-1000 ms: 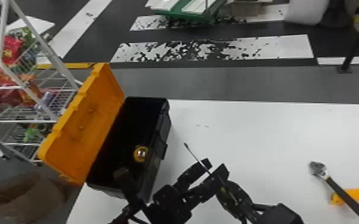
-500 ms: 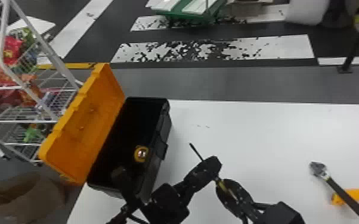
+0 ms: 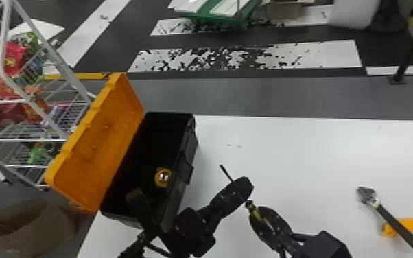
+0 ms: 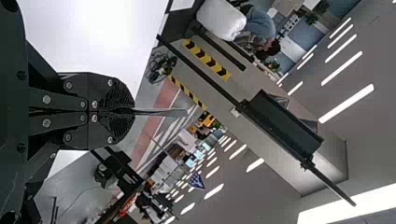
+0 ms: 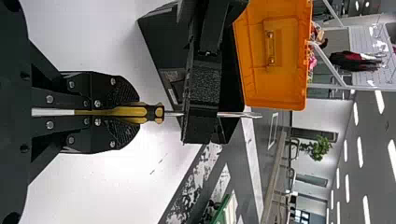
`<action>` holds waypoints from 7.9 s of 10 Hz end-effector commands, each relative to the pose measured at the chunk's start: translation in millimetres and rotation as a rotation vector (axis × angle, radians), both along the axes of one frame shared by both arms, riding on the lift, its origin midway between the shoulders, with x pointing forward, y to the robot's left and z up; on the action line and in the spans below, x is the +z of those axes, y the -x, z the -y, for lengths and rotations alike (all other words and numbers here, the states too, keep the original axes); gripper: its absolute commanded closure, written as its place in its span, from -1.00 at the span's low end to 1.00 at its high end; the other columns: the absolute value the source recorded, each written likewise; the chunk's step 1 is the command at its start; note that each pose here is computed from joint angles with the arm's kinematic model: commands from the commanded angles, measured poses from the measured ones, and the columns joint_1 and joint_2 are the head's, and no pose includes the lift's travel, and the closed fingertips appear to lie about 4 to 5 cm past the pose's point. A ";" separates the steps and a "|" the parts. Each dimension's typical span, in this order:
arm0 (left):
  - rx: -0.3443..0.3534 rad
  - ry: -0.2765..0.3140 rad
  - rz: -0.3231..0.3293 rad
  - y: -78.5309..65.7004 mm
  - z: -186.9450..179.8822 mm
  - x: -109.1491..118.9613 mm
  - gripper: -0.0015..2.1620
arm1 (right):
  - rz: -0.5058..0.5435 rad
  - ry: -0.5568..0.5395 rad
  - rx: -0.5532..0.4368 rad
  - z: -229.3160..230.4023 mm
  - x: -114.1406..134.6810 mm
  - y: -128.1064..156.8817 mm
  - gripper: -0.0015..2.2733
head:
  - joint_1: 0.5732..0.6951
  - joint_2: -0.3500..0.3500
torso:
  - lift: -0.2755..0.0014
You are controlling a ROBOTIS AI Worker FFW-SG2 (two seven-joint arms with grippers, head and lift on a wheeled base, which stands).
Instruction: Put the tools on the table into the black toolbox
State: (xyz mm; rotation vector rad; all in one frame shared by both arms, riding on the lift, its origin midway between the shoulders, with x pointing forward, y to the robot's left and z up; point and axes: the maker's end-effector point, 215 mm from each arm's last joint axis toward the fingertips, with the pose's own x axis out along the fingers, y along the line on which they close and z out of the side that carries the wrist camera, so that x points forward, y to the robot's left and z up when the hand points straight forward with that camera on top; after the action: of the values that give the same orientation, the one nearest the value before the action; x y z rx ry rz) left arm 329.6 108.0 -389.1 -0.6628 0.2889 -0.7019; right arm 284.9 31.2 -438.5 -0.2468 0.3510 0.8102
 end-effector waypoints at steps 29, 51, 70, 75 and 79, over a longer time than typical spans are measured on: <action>0.603 -0.326 0.119 -84.9 -257.9 15.7 -0.96 | -0.117 -0.079 -0.218 99.4 -23.8 15.6 -0.92 | 1.00 1.00 | 0.71; 0.602 -0.519 0.370 45.4 -110.6 4.3 -0.96 | 0.052 -0.156 -0.587 343.6 -13.4 23.5 -0.90 | 1.00 -0.45 | 0.71; 0.535 -0.510 0.368 44.8 -96.6 -3.7 -0.95 | -0.504 0.095 -0.723 317.1 -114.8 -38.7 -0.82 | 1.00 -0.47 | 0.71; 0.537 -0.509 0.368 43.3 -97.5 -3.9 -0.95 | -0.579 0.120 -0.749 318.5 -120.1 -40.1 -0.72 | 1.00 -0.46 | 0.71; 0.536 -0.506 0.370 43.7 -96.2 -3.2 -0.95 | -0.588 0.122 -0.755 320.1 -120.7 -40.3 -0.48 | 1.00 -0.47 | 0.71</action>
State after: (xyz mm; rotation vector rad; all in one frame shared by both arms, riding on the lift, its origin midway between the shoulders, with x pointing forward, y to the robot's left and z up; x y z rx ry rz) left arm 285.9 204.2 -392.6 -0.1028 -0.0607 -0.2068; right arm 325.7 -289.7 -558.7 0.0258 0.9769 0.0932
